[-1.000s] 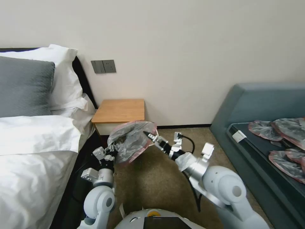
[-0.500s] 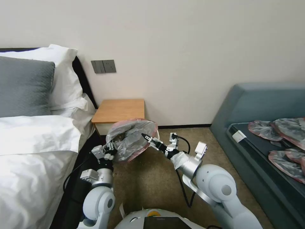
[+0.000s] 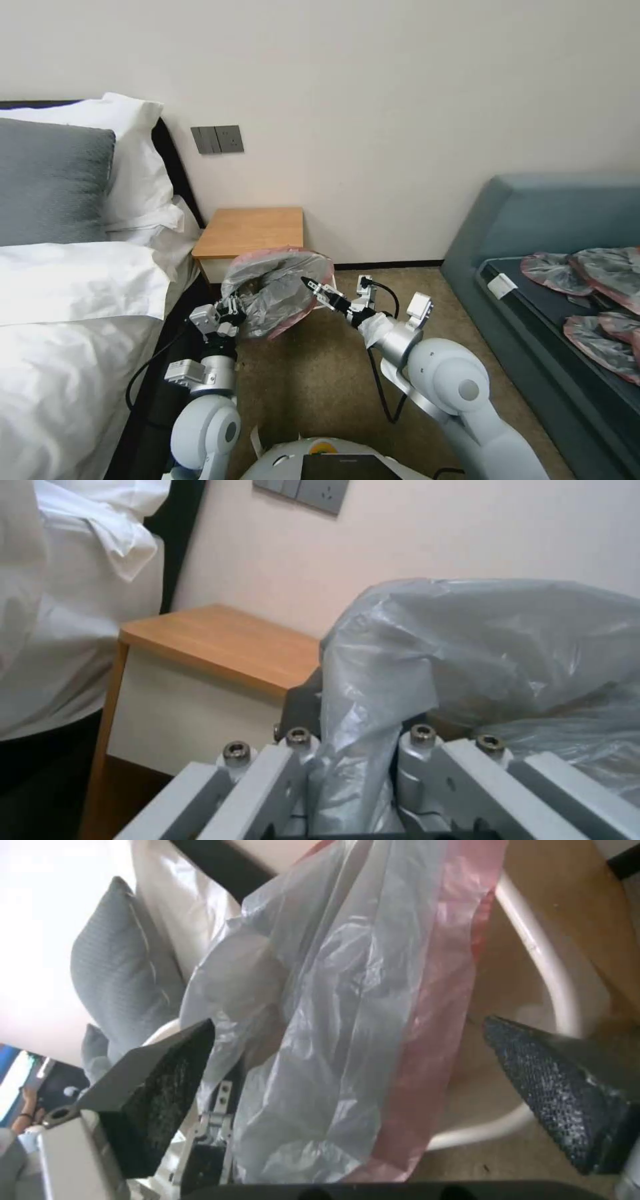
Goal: Pick up the garbage bag from the table and place it over the trash can.
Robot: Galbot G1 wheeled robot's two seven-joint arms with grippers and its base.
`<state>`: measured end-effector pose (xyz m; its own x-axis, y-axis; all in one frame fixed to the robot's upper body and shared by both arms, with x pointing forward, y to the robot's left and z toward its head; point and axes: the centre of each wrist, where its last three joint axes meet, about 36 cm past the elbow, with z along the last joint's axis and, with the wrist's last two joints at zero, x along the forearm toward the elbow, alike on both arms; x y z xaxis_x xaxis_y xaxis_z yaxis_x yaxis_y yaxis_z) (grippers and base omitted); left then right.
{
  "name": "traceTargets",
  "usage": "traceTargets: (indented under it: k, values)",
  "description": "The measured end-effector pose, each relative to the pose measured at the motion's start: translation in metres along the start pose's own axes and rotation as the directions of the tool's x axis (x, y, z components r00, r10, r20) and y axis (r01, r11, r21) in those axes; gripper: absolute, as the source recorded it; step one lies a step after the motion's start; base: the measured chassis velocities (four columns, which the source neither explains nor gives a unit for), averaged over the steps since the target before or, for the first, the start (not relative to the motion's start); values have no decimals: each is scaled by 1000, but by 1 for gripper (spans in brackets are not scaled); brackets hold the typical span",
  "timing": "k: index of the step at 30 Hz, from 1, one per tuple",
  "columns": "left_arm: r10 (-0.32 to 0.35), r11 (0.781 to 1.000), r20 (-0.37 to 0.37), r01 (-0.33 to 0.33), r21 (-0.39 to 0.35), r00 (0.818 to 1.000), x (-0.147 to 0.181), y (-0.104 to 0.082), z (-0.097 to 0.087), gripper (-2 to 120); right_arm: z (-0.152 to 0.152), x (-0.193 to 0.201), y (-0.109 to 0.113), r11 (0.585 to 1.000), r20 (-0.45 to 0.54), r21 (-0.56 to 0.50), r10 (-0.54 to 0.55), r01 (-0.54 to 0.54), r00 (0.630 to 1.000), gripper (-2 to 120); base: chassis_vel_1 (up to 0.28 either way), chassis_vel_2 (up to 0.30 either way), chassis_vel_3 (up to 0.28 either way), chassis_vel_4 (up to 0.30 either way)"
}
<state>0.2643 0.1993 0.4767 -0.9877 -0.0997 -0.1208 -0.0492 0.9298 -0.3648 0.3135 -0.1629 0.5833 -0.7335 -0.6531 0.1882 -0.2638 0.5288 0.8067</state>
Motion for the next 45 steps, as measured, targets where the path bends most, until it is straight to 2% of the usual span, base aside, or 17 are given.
traceTargets:
  k: [17, 20, 23, 24, 27, 28, 32, 33, 36, 37, 41, 45]
  values:
    - [26, 999, 14, -25, -27, 1000, -1, 0, 2, 8, -3, -6, 5, 999, -5, -26, -23, 23, 1000, 100, 0, 0, 0, 0]
    - [24, 999, 14, -24, -22, 1000, -1, 0, 3, 8, -2, -6, 6, 999, -4, -28, -29, 29, 1000, 92, 0, 0, 0, 0]
    - [19, 1000, 7, -19, -7, 1000, -2, 0, 2, 8, 0, -6, 7, 999, -3, -29, -37, 37, 999, 77, 0, 0, 0, 0]
    - [19, 1000, 7, -19, -7, 1000, -2, 0, 2, 8, 0, -6, 7, 999, -3, -29, -37, 37, 999, 77, 0, 0, 0, 0]
    - [7, 1000, -1, -7, 10, 1000, -2, -1, 1, 8, 2, -4, 7, 998, -2, -33, -49, 49, 999, 64, 0, 0, 0, 0]
    - [7, 1000, -1, -7, 10, 1000, -2, -1, 1, 8, 2, -4, 7, 998, -2, -33, -49, 49, 999, 64, 0, 0, 0, 0]
    - [-7, 999, -19, 8, 33, 1000, -3, -1, 0, 8, 3, -1, 7, 998, 4, -28, -58, 58, 998, 45, 0, 0, 0, 0]
    - [-7, 999, -19, 8, 33, 1000, -3, -1, 0, 8, 3, -1, 7, 998, 4, -28, -58, 58, 998, 45, 0, 0, 0, 0]
    - [-10, 998, -32, 12, 54, 999, -3, -3, -1, 8, 6, -1, 6, 998, 12, -19, -63, 63, 998, 30, 0, 0, 0, 0]
    - [-10, 998, -32, 12, 54, 999, -3, -3, -1, 8, 6, -1, 6, 998, 12, -19, -63, 63, 998, 30, 0, 0, 0, 0]
    - [-13, 997, -45, 16, 72, 999, -3, -3, -2, 8, 9, 2, 6, 997, 10, -16, -72, 72, 997, 12, 0, 0, 0, 0]
    - [-22, 995, -57, 27, 95, 998, -4, -3, -4, 8, 9, 5, 7, 997, 7, -11, -78, 78, 997, 6, 0, 0, 0, 0]
